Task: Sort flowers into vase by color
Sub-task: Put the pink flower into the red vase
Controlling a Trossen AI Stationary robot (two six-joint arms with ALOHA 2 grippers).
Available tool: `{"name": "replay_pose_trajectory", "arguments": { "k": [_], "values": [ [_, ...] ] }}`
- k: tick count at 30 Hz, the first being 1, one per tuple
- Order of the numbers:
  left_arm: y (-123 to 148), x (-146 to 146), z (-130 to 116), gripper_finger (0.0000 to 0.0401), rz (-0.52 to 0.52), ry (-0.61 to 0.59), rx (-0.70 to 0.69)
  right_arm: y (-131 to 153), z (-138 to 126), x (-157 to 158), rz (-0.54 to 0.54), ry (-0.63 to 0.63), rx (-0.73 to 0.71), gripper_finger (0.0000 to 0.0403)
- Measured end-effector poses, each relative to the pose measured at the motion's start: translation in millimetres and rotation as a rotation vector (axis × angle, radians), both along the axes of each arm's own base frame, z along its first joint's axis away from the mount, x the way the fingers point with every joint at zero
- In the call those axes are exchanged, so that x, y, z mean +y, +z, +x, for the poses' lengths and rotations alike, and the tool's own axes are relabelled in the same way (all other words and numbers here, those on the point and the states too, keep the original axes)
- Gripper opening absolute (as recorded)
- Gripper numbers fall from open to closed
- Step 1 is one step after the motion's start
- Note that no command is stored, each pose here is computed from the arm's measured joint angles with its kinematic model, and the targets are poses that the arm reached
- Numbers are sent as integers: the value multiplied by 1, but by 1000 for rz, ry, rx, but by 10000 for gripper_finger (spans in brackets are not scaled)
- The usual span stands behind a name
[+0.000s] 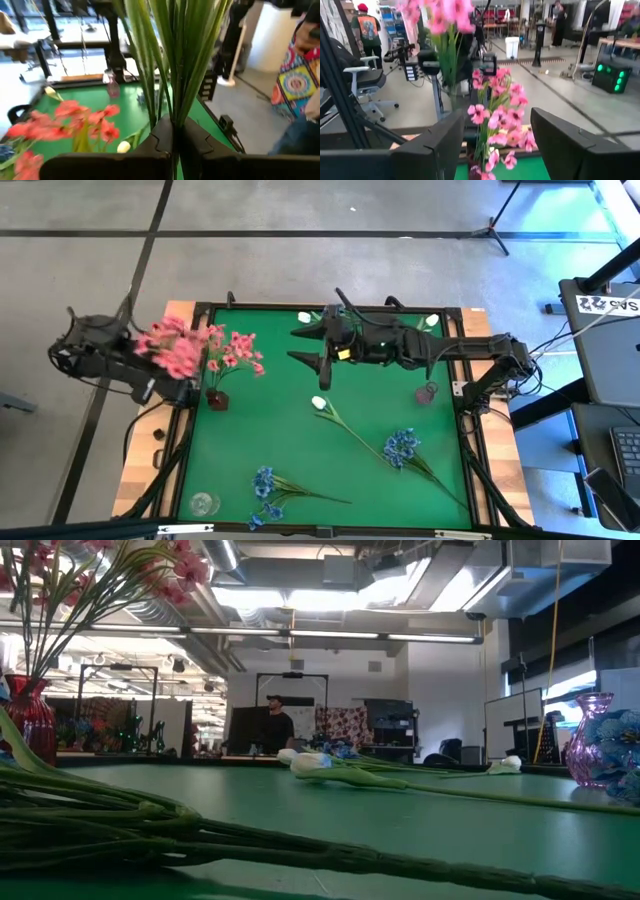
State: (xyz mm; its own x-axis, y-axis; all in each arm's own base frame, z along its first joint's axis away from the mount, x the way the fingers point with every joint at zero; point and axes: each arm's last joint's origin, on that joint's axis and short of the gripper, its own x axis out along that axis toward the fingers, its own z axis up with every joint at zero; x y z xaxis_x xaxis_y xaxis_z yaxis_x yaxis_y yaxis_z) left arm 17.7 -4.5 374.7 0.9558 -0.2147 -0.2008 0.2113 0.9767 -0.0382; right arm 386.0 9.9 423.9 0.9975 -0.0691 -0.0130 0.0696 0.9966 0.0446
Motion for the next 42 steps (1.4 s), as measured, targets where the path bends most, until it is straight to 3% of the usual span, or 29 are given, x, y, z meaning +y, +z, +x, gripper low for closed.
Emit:
{"name": "replay_pose_trajectory", "arguments": {
  "k": [8,18,26,37,42],
  "values": [
    [-34,4,-20,5,-42,35,-37,-3,0,-1,1,-35,26,231],
    [-57,9,-29,5,58,140,-77,-2,0,-2,67,-74,17,231],
    [-76,7,-24,8,43,82,-23,-2,0,-2,89,-75,15,231],
    [-75,8,-24,11,18,122,-28,-3,0,-2,139,-84,12,231],
    [-74,8,-24,12,-75,166,-18,-3,0,3,137,-62,14,231]
  ]
}}
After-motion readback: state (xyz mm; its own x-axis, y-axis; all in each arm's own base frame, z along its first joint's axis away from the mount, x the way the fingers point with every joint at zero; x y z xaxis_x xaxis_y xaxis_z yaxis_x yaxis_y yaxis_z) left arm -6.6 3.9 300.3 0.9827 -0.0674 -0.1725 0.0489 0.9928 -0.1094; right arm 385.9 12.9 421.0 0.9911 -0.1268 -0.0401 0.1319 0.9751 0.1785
